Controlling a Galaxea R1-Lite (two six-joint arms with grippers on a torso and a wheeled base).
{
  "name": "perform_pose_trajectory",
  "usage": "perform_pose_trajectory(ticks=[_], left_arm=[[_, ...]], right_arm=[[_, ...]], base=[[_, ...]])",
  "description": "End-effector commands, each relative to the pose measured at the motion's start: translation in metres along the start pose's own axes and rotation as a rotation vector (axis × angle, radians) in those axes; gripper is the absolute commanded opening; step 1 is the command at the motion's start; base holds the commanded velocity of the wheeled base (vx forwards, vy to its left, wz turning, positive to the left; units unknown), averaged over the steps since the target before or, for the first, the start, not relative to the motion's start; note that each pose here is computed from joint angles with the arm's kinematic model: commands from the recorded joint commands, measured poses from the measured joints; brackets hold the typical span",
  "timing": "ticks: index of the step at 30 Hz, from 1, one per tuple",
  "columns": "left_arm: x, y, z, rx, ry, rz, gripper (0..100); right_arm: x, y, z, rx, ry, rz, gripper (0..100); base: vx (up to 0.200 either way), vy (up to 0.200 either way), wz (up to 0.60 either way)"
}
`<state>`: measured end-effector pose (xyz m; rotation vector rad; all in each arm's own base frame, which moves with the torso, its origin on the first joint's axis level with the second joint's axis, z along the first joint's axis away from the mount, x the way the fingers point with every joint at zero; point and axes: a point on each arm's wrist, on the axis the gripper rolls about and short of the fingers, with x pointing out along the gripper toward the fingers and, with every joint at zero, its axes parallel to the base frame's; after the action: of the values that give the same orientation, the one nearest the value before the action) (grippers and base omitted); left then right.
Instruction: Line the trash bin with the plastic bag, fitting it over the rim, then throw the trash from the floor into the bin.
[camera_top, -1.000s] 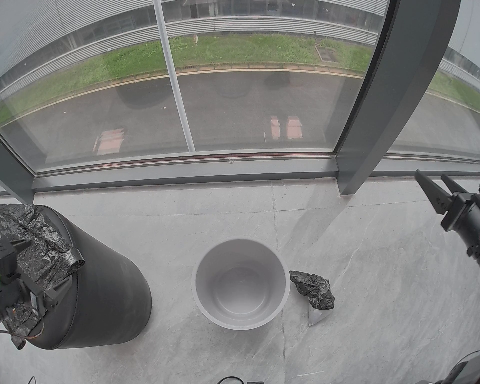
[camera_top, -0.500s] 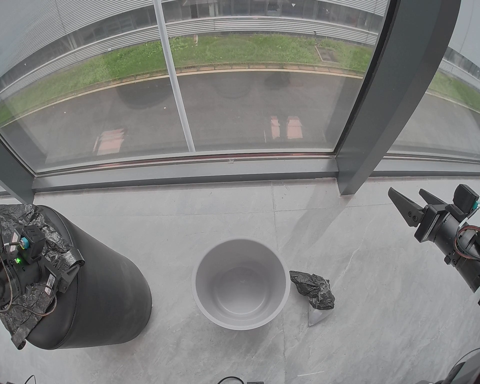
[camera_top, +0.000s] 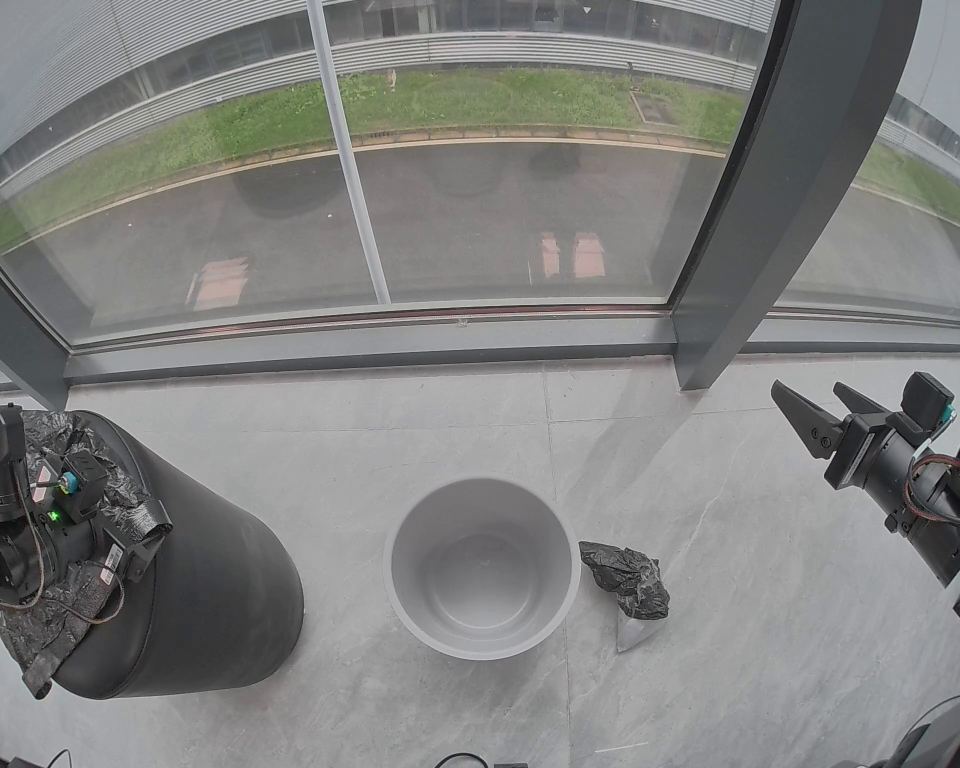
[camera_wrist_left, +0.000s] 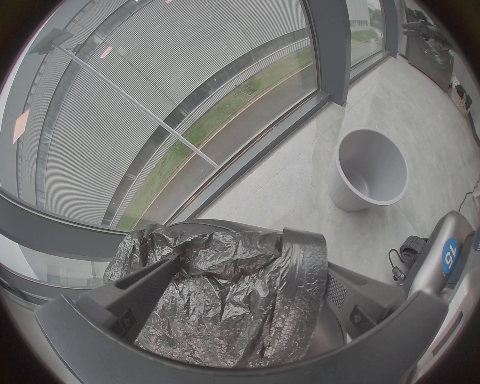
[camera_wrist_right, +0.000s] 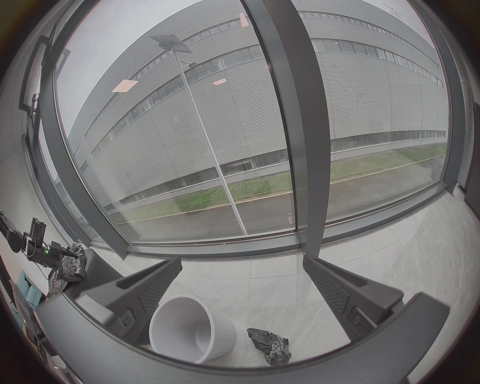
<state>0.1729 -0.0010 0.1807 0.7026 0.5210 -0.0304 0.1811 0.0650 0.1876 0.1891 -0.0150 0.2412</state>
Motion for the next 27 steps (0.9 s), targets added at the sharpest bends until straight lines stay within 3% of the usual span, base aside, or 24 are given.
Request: perform_pose_trajectory(ticks=[1,7,8,20,24,27], left_arm=[[0.003,0.002,0.0,-0.006,0.012,0.003,100],[0.002,0.003,0.001,-0.018,0.009,0.011,100],[0.002,0.004,0.001,-0.018,0.007,0.012,0],[-0.008,0.005,0.001,-0.067,-0.04,0.013,0],[-0.011,0.005,0.003,-0.117,-0.106,-0.056,0],[-0.014,0.002,0.006,-0.194,-0.185,-0.171,0]], right_arm=[[-0.001,0.0,0.0,0.002,-0.001,0.001,100],[0.0,0.0,0.0,0.002,-0.002,0.003,100],[0.0,0.0,0.001,0.002,-0.003,0.003,100],[-0.001,0.0,0.001,0.002,-0.006,0.004,100],[-0.002,0.0,0.001,0.002,-0.005,0.003,100],[-0.002,0.0,0.0,-0.003,-0.004,0.001,100]], base=[[0.0,0.0,0.0],[0.0,0.0,0.0],[0.0,0.0,0.0],[0.0,0.0,0.0],[0.0,0.0,0.0],[0.0,0.0,0.0]])
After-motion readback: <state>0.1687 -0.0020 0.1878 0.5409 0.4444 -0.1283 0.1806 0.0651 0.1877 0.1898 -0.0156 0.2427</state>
